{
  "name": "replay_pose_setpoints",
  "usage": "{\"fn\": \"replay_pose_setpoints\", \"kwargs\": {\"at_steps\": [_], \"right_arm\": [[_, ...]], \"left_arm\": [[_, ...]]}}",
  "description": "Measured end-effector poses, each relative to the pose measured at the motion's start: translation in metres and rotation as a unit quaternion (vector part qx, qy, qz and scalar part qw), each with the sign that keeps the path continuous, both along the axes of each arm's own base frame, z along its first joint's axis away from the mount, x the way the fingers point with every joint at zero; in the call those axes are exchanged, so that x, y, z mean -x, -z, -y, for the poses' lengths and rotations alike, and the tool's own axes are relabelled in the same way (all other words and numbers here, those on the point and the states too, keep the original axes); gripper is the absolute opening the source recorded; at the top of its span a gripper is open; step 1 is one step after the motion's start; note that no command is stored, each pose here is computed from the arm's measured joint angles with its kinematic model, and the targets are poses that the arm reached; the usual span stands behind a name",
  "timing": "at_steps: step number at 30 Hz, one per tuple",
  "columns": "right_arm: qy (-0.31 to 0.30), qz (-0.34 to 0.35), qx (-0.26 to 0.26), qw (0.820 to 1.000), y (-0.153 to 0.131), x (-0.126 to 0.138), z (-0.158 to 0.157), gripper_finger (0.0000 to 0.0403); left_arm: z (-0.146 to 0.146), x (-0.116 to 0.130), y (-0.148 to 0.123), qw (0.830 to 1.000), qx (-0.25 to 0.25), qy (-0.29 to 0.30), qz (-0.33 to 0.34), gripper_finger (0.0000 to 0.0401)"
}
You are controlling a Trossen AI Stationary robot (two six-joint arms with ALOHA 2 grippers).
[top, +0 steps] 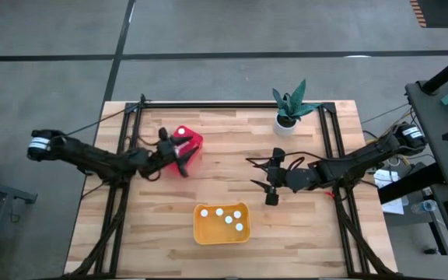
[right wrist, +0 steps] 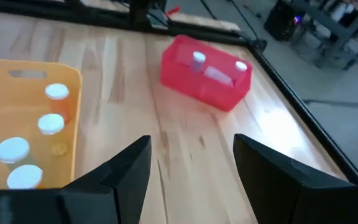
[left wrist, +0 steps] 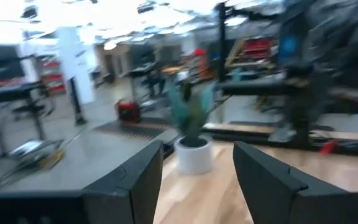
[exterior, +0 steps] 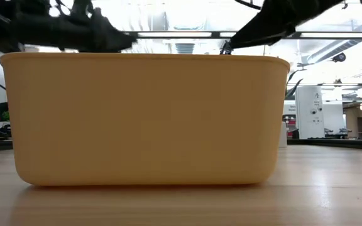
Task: Pick and place medicine bottles into bin by pill shape (circle, oval)
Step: Return to Home Position
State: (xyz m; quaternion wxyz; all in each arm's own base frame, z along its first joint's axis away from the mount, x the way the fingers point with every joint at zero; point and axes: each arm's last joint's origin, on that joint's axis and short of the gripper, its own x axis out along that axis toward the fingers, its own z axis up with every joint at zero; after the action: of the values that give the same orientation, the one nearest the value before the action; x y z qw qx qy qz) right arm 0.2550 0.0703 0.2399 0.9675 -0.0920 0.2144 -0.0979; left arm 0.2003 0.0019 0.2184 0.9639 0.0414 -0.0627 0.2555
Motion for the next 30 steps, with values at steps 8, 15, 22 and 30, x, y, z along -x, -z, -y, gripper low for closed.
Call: {"fn": "replay_pose_setpoints", "kwargs": {"at_steps": [8,15,22,30], "right_arm": [[-0.032,0.074,0.011,0.997,0.010,0.030,0.013,0.0219],[-0.024,0.137,-0.008,0.990,0.016,0.059,0.042,0.0219],[-0.024,0.157,-0.024,0.987,0.022,0.075,0.072,0.0219],[-0.023,0.184,-0.018,0.983,0.030,0.097,0.082,0.0219]], "left_arm": [[0.016,0.028,-0.021,0.998,-0.024,0.052,-0.024,0.0180],[0.011,0.056,-0.022,0.996,-0.028,0.052,-0.067,0.0154],[0.008,0.074,-0.016,0.996,-0.025,0.052,-0.070,0.0104],[0.006,0.088,-0.013,0.995,-0.019,0.054,-0.080,0.0051]]}}
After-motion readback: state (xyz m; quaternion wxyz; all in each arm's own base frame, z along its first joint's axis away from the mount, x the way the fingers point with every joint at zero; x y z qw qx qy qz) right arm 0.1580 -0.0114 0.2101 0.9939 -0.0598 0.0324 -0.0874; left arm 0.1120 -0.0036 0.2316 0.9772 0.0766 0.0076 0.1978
